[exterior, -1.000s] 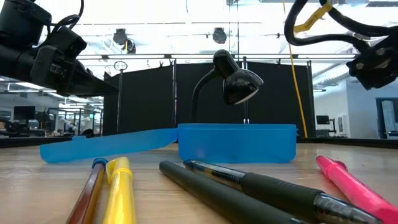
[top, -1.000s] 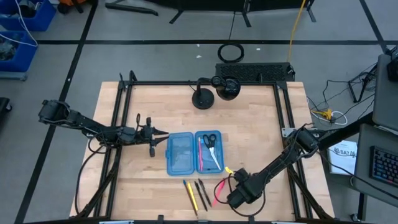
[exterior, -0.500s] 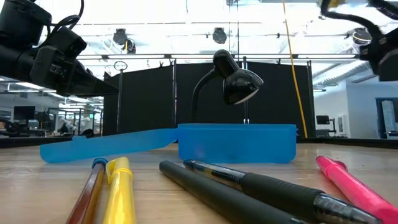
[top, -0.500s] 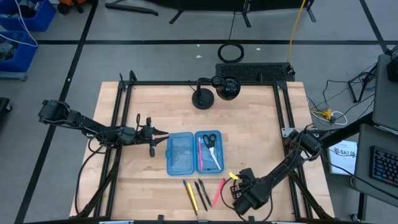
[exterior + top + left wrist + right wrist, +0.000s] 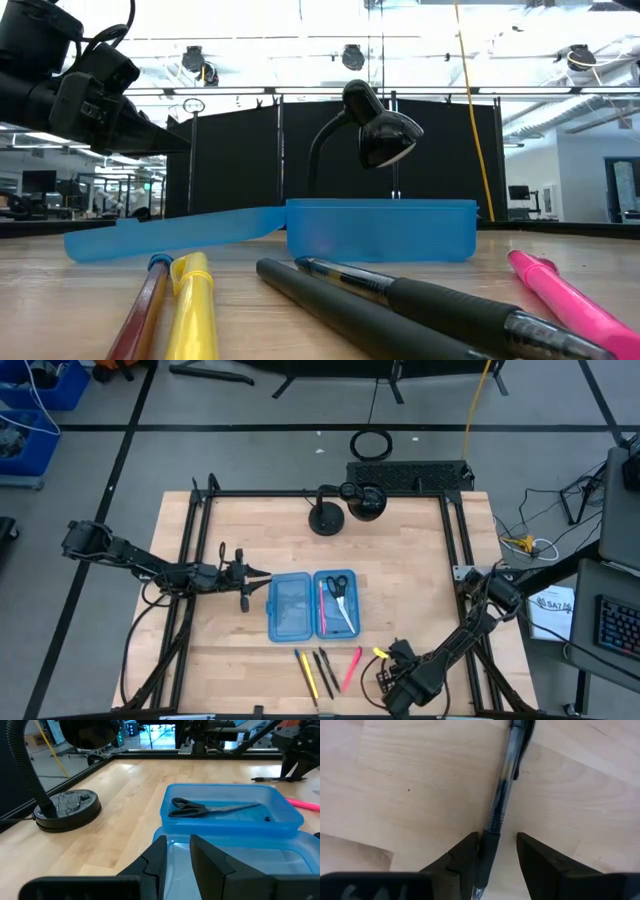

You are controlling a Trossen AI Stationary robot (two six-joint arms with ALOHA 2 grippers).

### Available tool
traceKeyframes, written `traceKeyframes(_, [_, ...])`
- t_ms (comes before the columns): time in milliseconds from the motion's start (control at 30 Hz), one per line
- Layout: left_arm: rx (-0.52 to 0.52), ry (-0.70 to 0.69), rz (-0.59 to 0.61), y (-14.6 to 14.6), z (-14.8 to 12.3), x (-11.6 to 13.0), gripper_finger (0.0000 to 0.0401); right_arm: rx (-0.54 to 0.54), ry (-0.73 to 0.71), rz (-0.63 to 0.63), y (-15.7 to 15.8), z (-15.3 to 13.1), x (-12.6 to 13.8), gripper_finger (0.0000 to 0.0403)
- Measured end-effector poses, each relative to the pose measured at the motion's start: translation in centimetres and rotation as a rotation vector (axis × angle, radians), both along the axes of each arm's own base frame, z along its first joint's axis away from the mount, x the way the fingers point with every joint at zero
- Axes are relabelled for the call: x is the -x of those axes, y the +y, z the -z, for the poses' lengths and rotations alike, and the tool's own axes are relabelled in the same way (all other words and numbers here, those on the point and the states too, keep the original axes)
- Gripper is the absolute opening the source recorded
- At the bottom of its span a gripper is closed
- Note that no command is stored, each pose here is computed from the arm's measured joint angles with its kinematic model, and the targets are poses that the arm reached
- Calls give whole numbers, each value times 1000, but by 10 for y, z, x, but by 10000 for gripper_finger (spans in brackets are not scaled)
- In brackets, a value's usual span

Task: Pick & place school supplies into a supply box
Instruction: Put the right black pen into the blue supply box

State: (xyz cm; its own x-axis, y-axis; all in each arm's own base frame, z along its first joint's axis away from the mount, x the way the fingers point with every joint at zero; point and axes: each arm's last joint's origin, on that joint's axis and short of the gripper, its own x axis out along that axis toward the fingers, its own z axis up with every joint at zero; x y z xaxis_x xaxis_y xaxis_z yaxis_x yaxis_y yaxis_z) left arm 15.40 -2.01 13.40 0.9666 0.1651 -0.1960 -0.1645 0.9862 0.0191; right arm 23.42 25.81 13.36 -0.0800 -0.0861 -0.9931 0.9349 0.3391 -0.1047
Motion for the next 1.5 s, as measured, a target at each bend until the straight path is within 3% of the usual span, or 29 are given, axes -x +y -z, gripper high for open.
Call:
traceKeyframes(100, [9,-2,-2,0,0,0,88,-4,8,-52,0,3,-1,113])
traceKeyframes(300, [26,-4,9,0,0,0,88,-14,2,-89,-3,14,1,25])
traceKeyframes(533, [45,-4,35,-1,0,0,88,-27,-28,-94,-4,5,3,25])
traceKeyframes(767, [62,1,35,-1,1,0,88,-47,-289,-114,-4,-38,3,25])
traceKeyframes(867, [63,7,39,-2,1,0,88,8,-411,-105,-11,-57,4,25])
traceKeyframes(1033, [64,8,40,-2,1,0,88,141,-619,-74,-34,-88,-6,25])
traceKeyframes(1167, [66,7,40,-2,1,0,88,206,-678,-43,-63,-105,-22,25])
traceKeyframes(1333, [67,7,41,-2,1,0,88,201,-738,-57,-106,-122,-55,25])
traceKeyframes(1500, [70,7,40,-2,1,0,88,122,-805,-115,-145,-125,-93,26])
